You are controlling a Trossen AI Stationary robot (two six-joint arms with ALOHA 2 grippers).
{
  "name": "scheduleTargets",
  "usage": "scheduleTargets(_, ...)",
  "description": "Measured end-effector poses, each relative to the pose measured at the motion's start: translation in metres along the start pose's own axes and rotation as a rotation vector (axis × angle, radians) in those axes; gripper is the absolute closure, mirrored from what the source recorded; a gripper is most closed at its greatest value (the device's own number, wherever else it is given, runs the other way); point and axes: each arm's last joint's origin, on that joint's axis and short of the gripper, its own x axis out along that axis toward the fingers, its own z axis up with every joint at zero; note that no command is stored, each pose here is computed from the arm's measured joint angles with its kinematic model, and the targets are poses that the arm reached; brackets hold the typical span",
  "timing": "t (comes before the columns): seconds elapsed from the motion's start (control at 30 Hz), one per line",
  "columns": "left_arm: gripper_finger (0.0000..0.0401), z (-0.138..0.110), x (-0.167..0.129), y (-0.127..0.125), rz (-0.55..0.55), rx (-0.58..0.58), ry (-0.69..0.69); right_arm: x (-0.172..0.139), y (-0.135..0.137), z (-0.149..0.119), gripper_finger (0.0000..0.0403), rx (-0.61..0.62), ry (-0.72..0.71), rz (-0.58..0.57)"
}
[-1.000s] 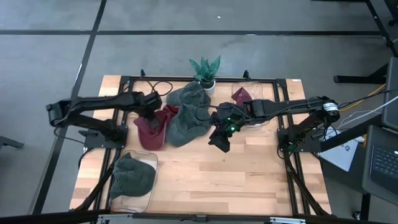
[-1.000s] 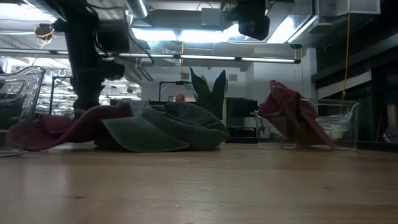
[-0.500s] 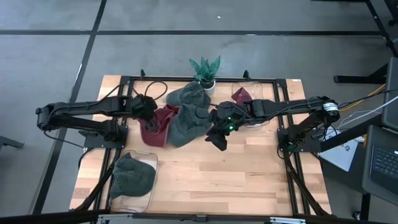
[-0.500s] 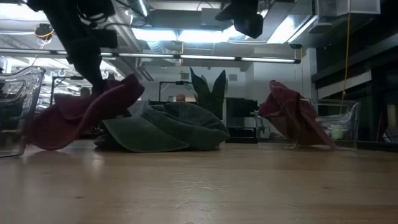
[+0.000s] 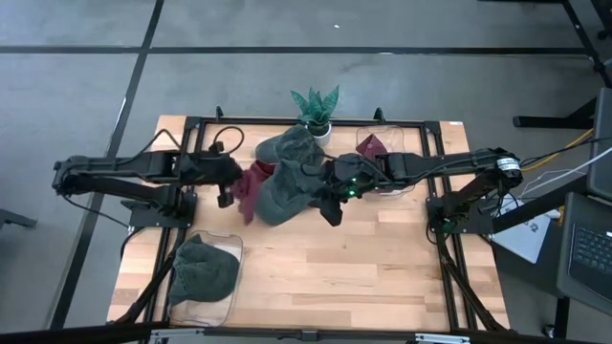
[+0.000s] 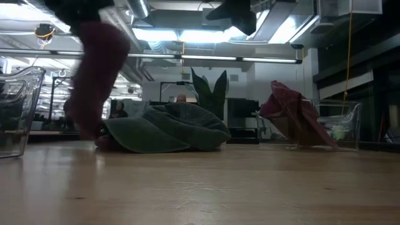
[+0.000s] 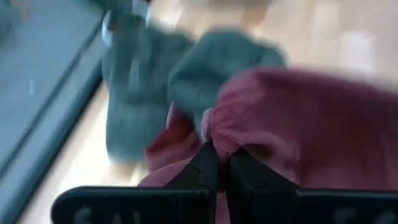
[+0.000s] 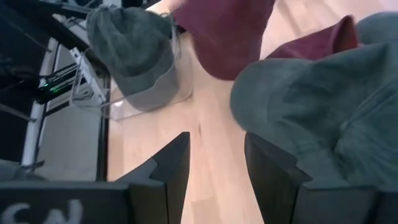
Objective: Pick & Place hat
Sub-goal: Put the left red cap into the top transparent bin
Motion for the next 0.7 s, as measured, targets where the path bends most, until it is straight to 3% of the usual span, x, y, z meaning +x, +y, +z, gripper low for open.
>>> scheduleTargets(0.27, 0.0397, 0.035, -0.019, -0.011, -0.045, 0.299, -0.325, 0.004, 0.005, 0.012, 0.025, -0.006, -0.133, 0.032)
scheduleTargets(0.5, 0.0397, 0.06, -0.032, -0.016, -0.045, 0.265, -0.602, 0.015, 0.01, 0.024, 0.025, -0.054, -0.278, 0.098)
scheduleTargets(0.7, 0.0397, 0.065, -0.034, -0.02, -0.059, 0.264, -0.663, 0.025, 0.012, 0.029, 0.0248, -0.056, -0.349, 0.133)
